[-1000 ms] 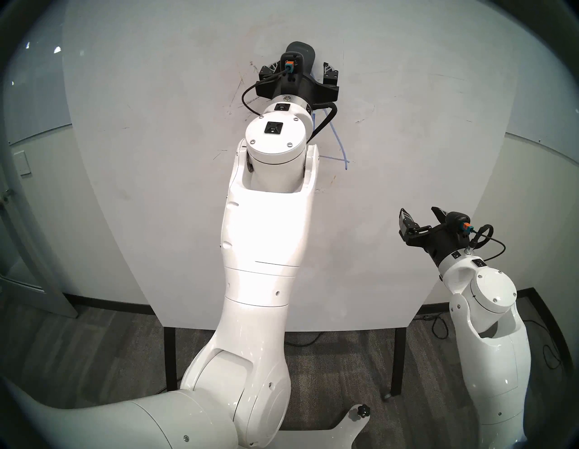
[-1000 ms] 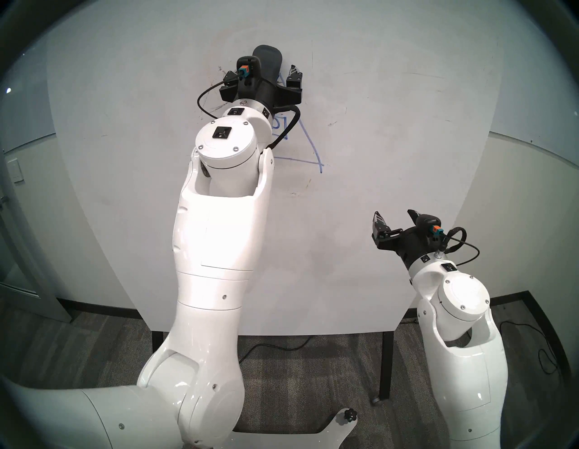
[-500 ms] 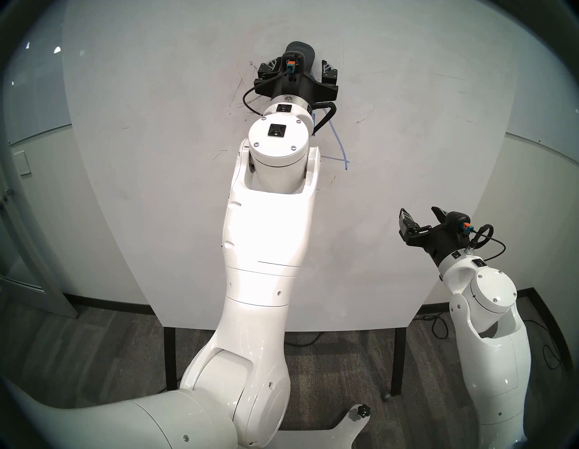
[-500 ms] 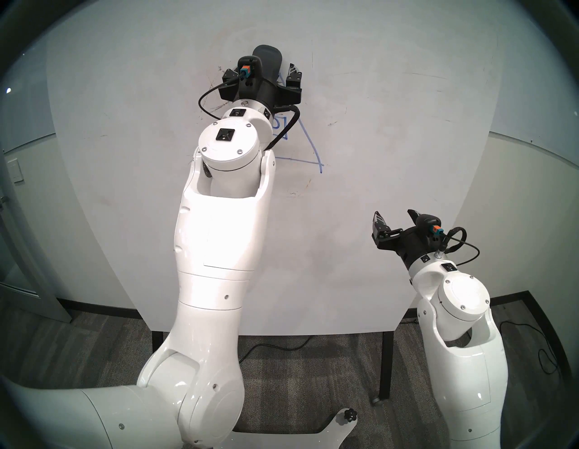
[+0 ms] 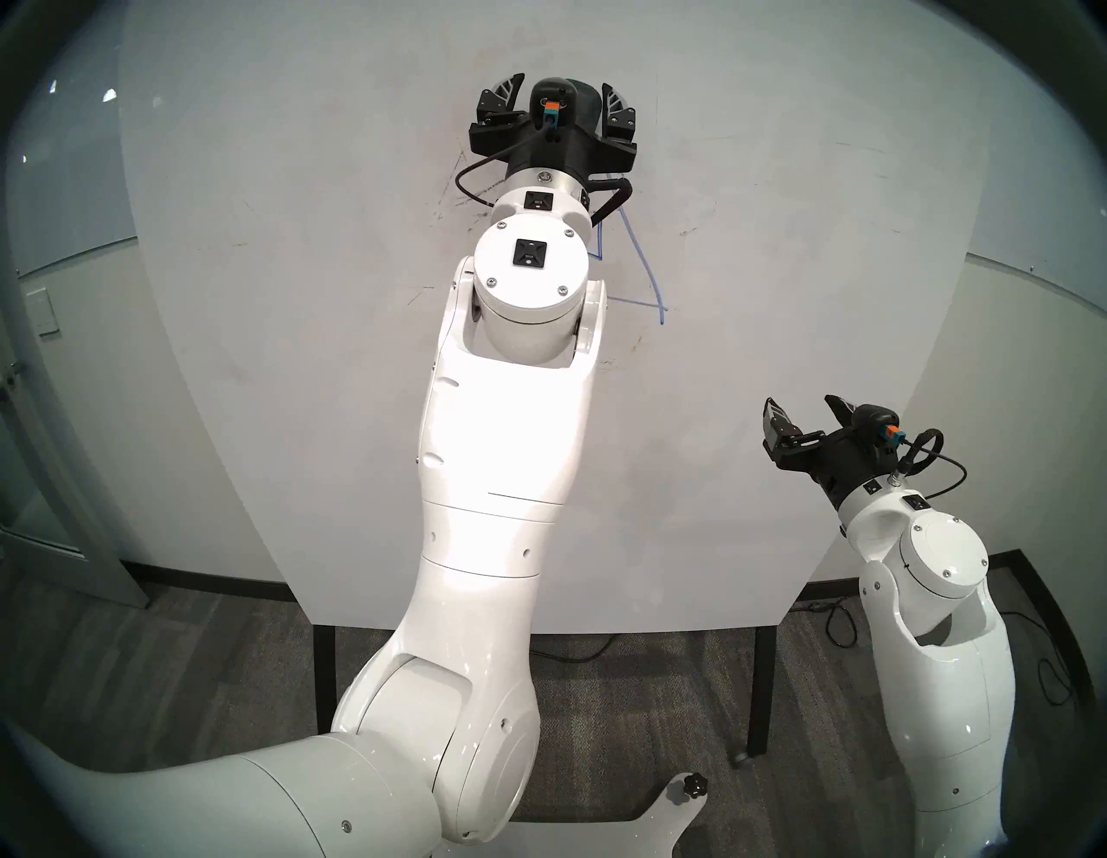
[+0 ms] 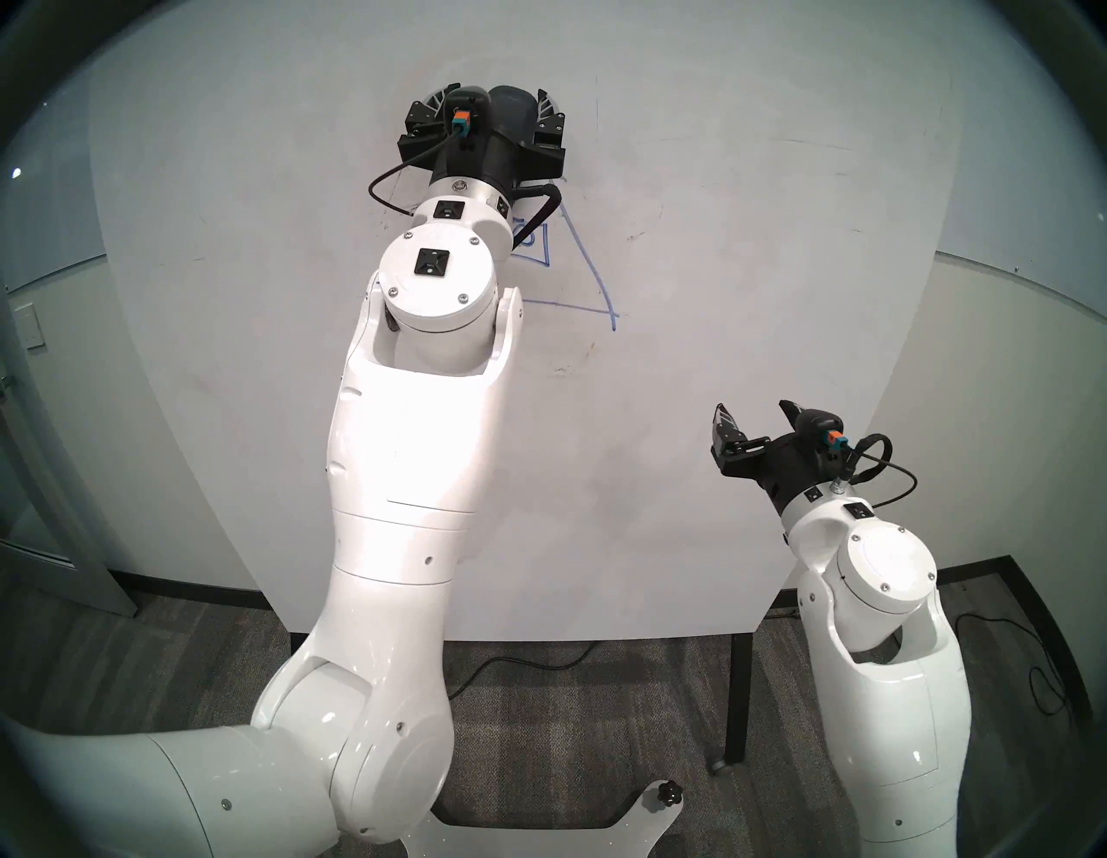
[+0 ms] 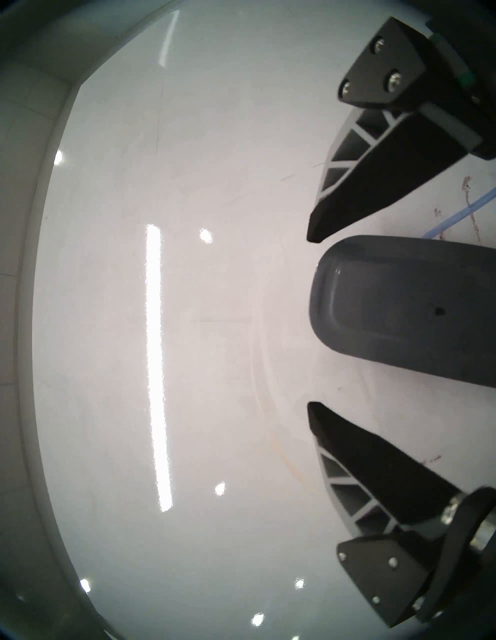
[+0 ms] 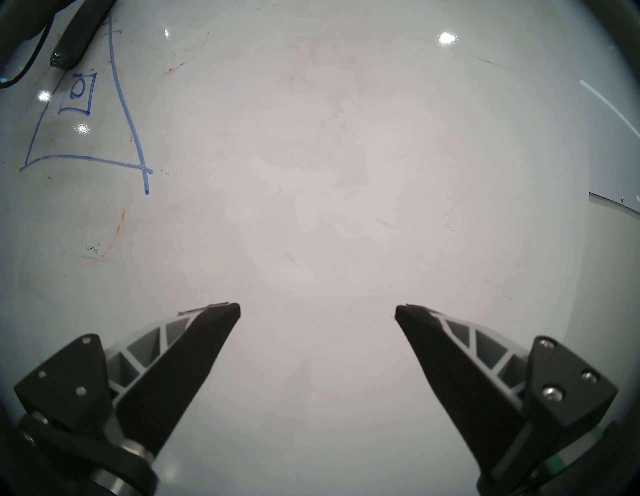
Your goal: Erase all marks on the whiteboard with the eraser
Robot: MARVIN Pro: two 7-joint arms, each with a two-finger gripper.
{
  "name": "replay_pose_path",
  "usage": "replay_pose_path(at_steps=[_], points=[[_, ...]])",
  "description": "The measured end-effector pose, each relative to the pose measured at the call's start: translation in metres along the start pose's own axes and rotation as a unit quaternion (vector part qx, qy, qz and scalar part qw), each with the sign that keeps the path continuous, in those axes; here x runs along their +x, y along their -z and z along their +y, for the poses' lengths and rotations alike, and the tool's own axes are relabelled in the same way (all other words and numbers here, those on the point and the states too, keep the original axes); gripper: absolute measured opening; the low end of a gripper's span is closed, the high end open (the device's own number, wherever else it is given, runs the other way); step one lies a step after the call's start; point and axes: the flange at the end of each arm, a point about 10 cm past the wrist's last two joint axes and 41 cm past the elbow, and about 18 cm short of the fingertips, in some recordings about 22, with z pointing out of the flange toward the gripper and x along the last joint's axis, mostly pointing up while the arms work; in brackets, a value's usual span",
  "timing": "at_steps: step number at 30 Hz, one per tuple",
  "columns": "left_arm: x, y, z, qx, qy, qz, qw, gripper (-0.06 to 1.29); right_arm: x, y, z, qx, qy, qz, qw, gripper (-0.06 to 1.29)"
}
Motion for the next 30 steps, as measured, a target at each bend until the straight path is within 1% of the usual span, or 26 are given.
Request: replay_pose_path(at_steps=[3,4,8,9,11,15,18,22,26,30], points=[[0.002,0.000,0.000,-0.006,0.008,0.000,1.0000,1.25,0.000,0.000,0.000,0.000,0.000,0.000,1.0000,1.23],[0.005,0.001,0.001,-0.018,0.020,-0.009,0.9996,1.25,0.000,0.000,0.000,0.000,0.000,0.000,1.0000,1.23],[0.007,0.002,0.003,-0.032,0.033,-0.023,0.9987,1.25,0.000,0.000,0.000,0.000,0.000,0.000,1.0000,1.23],[0.008,0.004,0.003,-0.041,0.039,-0.032,0.9979,1.25,0.000,0.000,0.000,0.000,0.000,0.000,1.0000,1.23],[0.009,0.004,0.004,-0.046,0.042,-0.038,0.9973,1.25,0.000,0.000,0.000,0.000,0.000,0.000,1.0000,1.23],[0.010,0.006,0.004,-0.057,0.051,-0.061,0.9952,1.25,0.000,0.000,0.000,0.000,0.000,0.000,1.0000,1.23],[0.008,0.006,0.003,-0.058,0.053,-0.072,0.9943,1.25,0.000,0.000,0.000,0.000,0.000,0.000,1.0000,1.23],[0.006,0.006,0.001,-0.054,0.051,-0.080,0.9941,1.25,0.000,0.000,0.000,0.000,0.000,0.000,1.0000,1.23],[0.002,0.005,-0.007,-0.040,0.039,-0.088,0.9946,1.25,0.000,0.000,0.000,0.000,0.000,0.000,1.0000,1.23],[-0.002,0.004,-0.011,-0.035,0.028,-0.094,0.9946,1.25,0.000,0.000,0.000,0.000,0.000,0.000,1.0000,1.23]])
